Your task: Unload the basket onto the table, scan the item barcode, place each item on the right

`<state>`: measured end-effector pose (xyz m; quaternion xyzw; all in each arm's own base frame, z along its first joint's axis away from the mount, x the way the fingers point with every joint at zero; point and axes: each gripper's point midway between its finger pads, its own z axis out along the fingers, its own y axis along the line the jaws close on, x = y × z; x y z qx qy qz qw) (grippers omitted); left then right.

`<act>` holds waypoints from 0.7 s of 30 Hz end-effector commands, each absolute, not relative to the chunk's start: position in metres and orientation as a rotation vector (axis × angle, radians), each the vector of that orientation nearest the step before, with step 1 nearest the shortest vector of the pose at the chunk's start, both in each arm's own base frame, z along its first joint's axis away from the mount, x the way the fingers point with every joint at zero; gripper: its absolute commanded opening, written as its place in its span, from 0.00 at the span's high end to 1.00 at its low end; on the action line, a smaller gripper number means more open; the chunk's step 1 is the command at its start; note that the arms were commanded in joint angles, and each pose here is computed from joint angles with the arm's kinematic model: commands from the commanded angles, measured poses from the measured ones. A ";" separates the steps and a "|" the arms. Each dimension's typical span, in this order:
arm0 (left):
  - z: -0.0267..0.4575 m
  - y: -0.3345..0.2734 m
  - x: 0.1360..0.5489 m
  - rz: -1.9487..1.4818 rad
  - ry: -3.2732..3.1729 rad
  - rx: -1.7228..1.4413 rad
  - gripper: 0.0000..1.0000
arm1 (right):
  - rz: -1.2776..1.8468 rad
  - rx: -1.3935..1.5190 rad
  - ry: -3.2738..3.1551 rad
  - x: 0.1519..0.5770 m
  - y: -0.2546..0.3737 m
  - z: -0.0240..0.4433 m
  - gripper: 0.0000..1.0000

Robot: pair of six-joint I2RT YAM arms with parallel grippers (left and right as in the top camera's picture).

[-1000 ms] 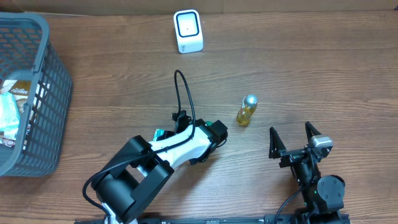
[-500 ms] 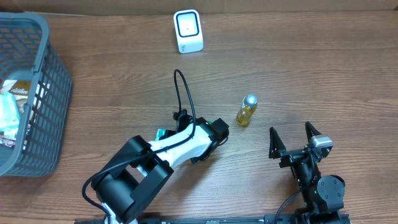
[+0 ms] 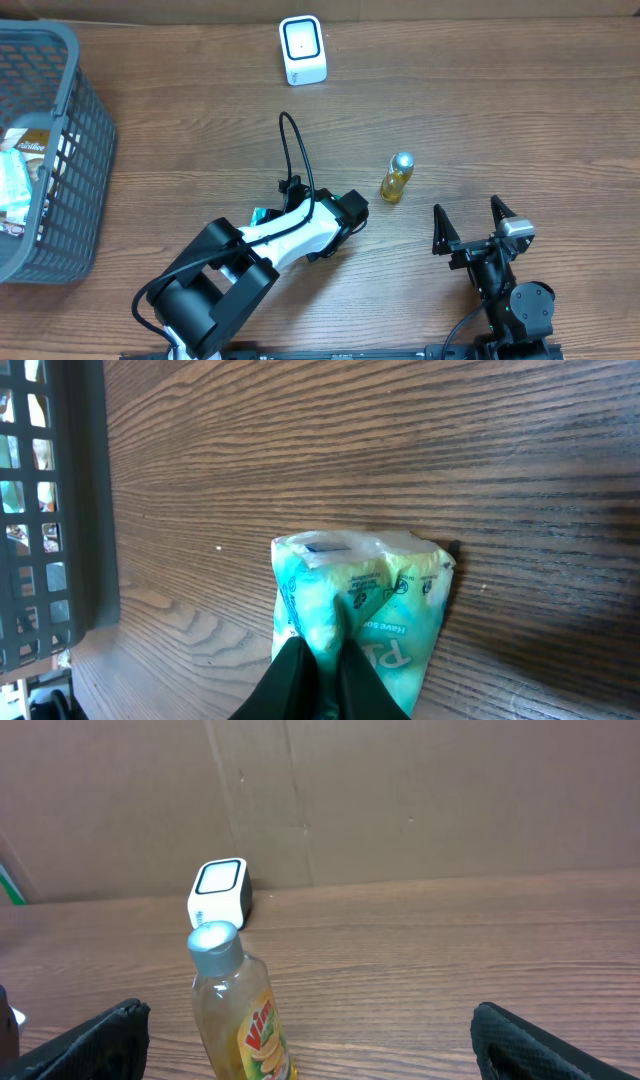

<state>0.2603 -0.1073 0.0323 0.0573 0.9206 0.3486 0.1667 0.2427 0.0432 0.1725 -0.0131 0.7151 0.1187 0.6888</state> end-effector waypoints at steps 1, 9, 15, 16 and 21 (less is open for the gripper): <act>0.031 -0.115 0.262 0.956 2.625 0.139 0.87 | 0.271 -0.034 1.599 0.242 0.044 0.170 0.00; 0.030 -0.117 0.262 0.941 2.632 0.134 0.73 | 0.271 -0.034 1.599 0.242 0.044 0.170 0.00; 0.028 -0.121 0.262 0.915 2.644 0.124 0.73 | 0.271 -0.034 1.599 0.242 0.044 0.170 0.00; 0.028 -0.121 0.263 0.913 2.644 0.124 0.74 | 0.271 -0.034 1.599 0.242 0.044 0.170 0.00; 0.031 -0.123 0.264 0.909 2.643 0.122 0.75 | 0.271 -0.034 1.599 0.242 0.044 0.170 0.00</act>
